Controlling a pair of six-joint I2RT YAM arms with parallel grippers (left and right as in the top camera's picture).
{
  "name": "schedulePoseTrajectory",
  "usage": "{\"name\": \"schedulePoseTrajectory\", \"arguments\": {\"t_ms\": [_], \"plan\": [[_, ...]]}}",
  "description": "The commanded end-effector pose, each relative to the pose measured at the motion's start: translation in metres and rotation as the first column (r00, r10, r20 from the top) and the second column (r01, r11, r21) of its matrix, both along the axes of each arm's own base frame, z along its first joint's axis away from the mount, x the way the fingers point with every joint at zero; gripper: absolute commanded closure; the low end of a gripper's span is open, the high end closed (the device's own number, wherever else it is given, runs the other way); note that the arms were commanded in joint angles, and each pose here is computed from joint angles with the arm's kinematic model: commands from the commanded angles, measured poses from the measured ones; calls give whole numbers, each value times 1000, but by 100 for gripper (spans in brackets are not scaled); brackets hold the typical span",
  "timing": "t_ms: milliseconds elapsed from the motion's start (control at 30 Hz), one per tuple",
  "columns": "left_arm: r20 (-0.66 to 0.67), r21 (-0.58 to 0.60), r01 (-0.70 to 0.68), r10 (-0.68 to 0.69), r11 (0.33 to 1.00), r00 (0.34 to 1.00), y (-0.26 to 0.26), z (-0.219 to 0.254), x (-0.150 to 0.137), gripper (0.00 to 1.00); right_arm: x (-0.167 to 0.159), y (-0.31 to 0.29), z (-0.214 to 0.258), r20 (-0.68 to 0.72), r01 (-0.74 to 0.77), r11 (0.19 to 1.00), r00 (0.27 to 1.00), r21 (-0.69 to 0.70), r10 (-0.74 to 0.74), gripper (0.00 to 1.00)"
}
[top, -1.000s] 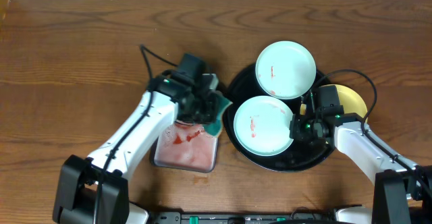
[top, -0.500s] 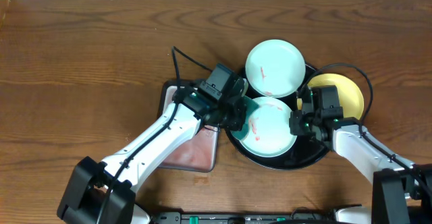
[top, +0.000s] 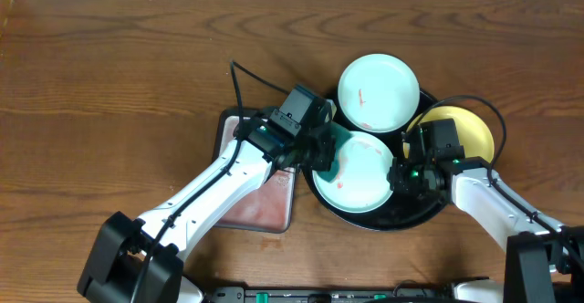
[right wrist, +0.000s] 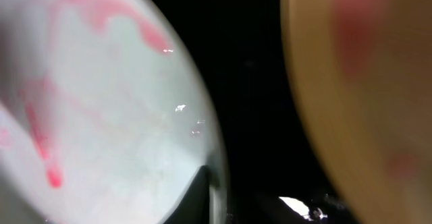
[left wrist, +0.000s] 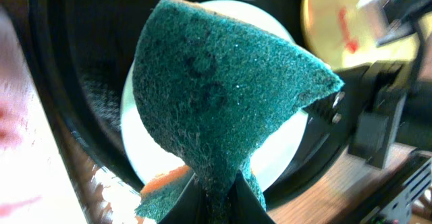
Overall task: Clean dirty plates on tray and stack at the side
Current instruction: 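Scrub the tilted blue plate with the sponge in the left gripper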
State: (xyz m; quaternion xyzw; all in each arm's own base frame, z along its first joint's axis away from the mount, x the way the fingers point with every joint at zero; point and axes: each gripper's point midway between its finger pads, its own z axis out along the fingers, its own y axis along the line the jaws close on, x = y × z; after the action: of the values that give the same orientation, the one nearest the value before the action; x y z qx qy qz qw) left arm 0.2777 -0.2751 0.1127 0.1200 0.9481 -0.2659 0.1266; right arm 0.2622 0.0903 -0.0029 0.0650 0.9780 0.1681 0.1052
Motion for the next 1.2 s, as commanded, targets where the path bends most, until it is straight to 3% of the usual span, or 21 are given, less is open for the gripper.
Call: {"name": "schedulePoseTrajectory", "arguments": {"t_ms": [0, 467, 733, 833, 967, 1033, 1167], "plan": [[5, -38, -43, 43, 998, 999, -10, 7, 8, 93, -31, -31, -33, -96, 68, 984, 992, -167, -85, 99], [-139, 82, 58, -46, 995, 989, -40, -82, -20, 93, -15, -41, -33, -6, -15, 970, 1000, -241, 14, 99], [-301, 208, 9, 55, 978, 952, -28, -142, -42, 93, -16, -41, -33, -8, -16, 970, 1000, -241, 14, 99], [-242, 354, -52, 145, 934, 959, 5, -145, -29, 93, -16, -41, -33, -10, -16, 970, 1000, -242, 14, 99], [-50, 598, -155, 230, 786, 972, 62, -132, -1, 93, -16, -41, -33, -10, -17, 970, 1000, -242, 15, 99], [9, 644, -183, 232, 742, 973, 73, -126, 8, 93, -16, -41, -33, -9, -28, 969, 1000, -245, 26, 99], [20, 629, -196, 237, 752, 971, 69, -125, 12, 93, -16, -41, -33, -8, -55, 966, 998, -251, 55, 99]]}}
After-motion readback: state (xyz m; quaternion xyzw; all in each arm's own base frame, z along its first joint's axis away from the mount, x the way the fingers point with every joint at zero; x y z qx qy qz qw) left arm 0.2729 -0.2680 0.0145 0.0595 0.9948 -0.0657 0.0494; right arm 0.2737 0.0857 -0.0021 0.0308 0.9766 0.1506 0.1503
